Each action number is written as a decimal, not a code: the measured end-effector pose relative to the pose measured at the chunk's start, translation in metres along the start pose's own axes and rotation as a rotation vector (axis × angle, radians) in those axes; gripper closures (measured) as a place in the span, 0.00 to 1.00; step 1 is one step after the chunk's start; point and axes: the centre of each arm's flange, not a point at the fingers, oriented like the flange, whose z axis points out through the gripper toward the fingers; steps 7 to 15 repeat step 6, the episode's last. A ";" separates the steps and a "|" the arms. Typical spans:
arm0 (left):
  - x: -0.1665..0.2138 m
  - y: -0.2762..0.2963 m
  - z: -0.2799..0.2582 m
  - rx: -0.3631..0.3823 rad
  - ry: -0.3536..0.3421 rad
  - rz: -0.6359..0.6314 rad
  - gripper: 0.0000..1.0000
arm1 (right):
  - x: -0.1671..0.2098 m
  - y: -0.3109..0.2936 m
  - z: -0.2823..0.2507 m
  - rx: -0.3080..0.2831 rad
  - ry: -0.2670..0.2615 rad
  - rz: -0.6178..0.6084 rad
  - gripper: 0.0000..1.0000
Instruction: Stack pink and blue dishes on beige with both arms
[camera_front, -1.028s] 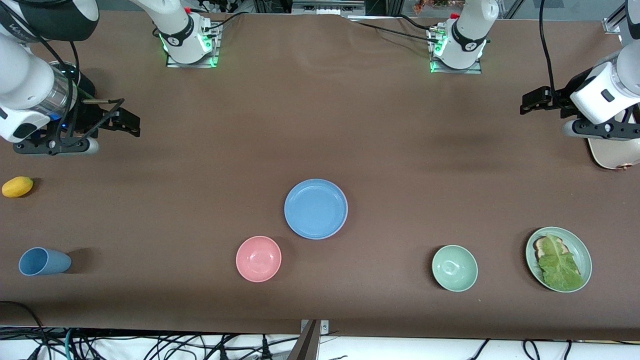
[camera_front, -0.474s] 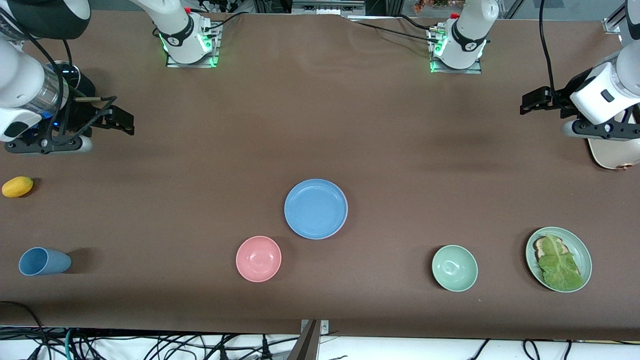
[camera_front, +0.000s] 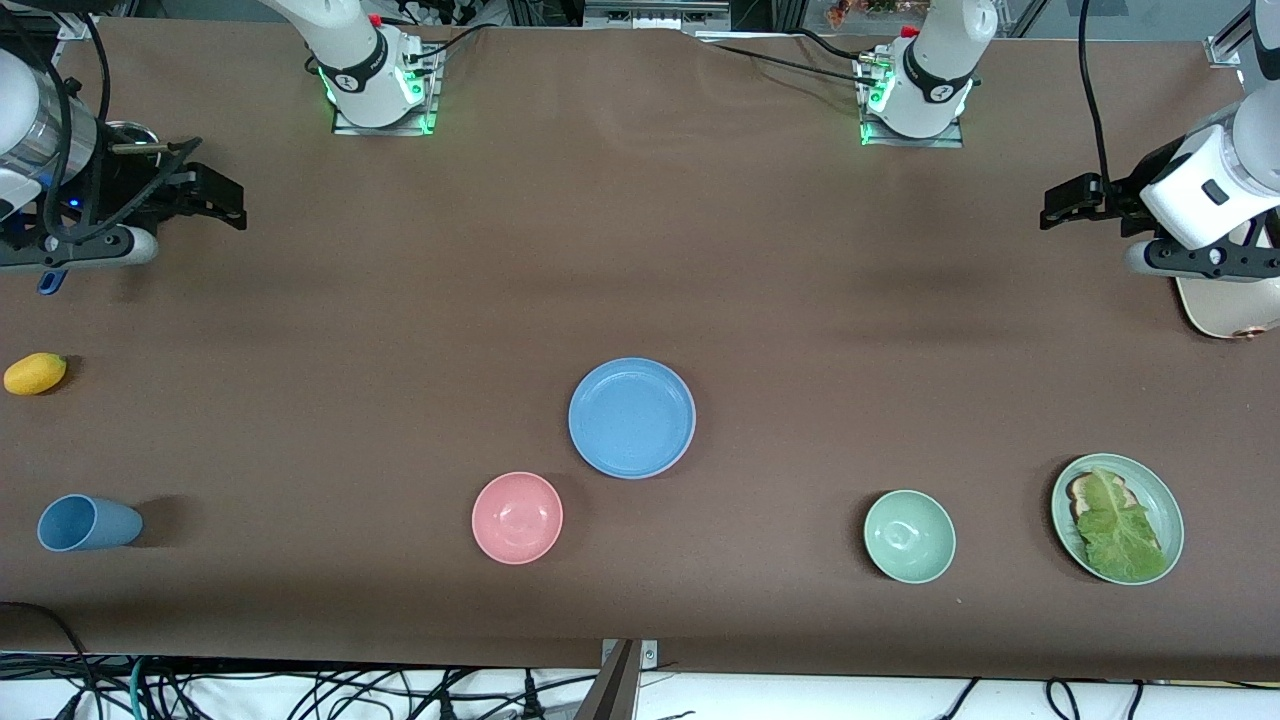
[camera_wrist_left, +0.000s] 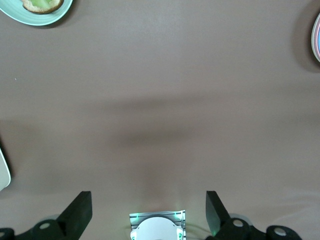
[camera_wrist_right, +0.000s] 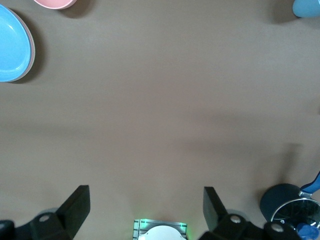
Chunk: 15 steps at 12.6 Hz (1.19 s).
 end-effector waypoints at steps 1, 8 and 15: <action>0.000 0.000 0.000 0.000 -0.001 0.000 0.00 | 0.003 0.004 0.003 0.000 -0.001 0.007 0.00; 0.002 0.000 0.002 0.000 -0.005 0.000 0.00 | 0.013 0.007 0.009 0.000 0.015 0.012 0.00; 0.002 0.000 0.002 0.000 -0.005 0.000 0.00 | 0.013 0.007 0.009 0.000 0.015 0.012 0.00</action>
